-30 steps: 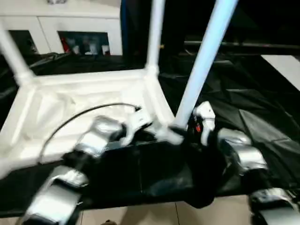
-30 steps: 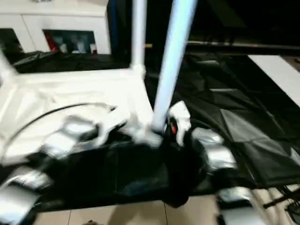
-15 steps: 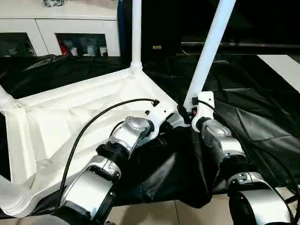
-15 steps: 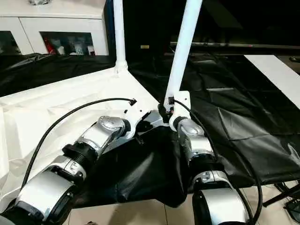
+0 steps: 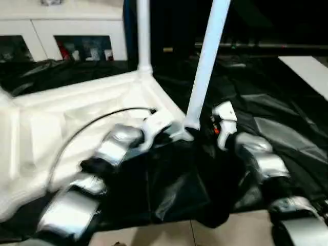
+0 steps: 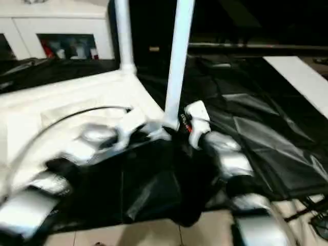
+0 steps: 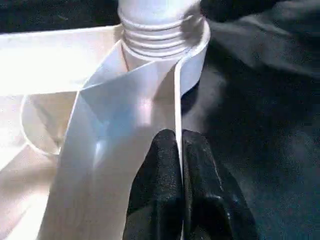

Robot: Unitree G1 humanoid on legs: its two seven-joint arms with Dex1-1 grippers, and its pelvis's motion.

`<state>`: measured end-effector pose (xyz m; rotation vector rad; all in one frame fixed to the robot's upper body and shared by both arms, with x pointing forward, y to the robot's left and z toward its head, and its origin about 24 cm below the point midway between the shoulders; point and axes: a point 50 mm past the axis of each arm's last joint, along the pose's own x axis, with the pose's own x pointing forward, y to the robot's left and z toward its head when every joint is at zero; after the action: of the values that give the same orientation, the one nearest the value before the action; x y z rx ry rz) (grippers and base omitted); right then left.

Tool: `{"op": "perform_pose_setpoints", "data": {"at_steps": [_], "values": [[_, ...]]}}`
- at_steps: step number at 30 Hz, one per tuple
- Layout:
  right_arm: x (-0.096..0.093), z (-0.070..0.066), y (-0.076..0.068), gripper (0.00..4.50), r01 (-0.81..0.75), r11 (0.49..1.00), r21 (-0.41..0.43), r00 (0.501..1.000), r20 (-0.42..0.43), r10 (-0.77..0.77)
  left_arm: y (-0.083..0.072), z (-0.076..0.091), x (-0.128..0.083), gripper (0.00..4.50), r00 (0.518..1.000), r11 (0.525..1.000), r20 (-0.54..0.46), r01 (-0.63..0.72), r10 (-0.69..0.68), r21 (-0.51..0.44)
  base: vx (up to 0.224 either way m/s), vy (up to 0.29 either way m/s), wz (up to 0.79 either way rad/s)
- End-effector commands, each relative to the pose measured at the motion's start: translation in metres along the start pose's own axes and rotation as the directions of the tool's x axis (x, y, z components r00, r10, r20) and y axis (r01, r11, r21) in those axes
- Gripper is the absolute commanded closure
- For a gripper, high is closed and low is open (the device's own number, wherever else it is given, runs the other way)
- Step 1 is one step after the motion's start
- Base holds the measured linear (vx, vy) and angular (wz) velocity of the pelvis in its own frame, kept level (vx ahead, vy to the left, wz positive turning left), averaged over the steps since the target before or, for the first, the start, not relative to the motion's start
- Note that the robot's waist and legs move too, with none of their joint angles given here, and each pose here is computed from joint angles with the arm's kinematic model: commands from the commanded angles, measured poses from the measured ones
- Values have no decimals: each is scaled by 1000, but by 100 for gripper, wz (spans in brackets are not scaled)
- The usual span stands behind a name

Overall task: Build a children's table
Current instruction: Rotate leg to tighten

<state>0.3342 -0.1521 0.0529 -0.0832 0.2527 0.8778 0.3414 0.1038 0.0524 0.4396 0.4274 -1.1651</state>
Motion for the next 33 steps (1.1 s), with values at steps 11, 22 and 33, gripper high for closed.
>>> {"op": "perform_pose_setpoints", "data": {"at_steps": [11,22,33], "values": [[-15,-9,23,82,-315,944,-102,942,-151,298,-26,-6,-5,450,960,960,10,278,-279,31,0,0,0],[-16,-11,22,133,-297,949,-102,947,-158,280,-26,-5,-7,450,960,960,5,279,-279,32,0,0,0],[-16,-16,22,181,-294,951,-100,946,-172,274,-25,-5,-8,450,962,962,1,272,-272,30,0,0,0]]}}
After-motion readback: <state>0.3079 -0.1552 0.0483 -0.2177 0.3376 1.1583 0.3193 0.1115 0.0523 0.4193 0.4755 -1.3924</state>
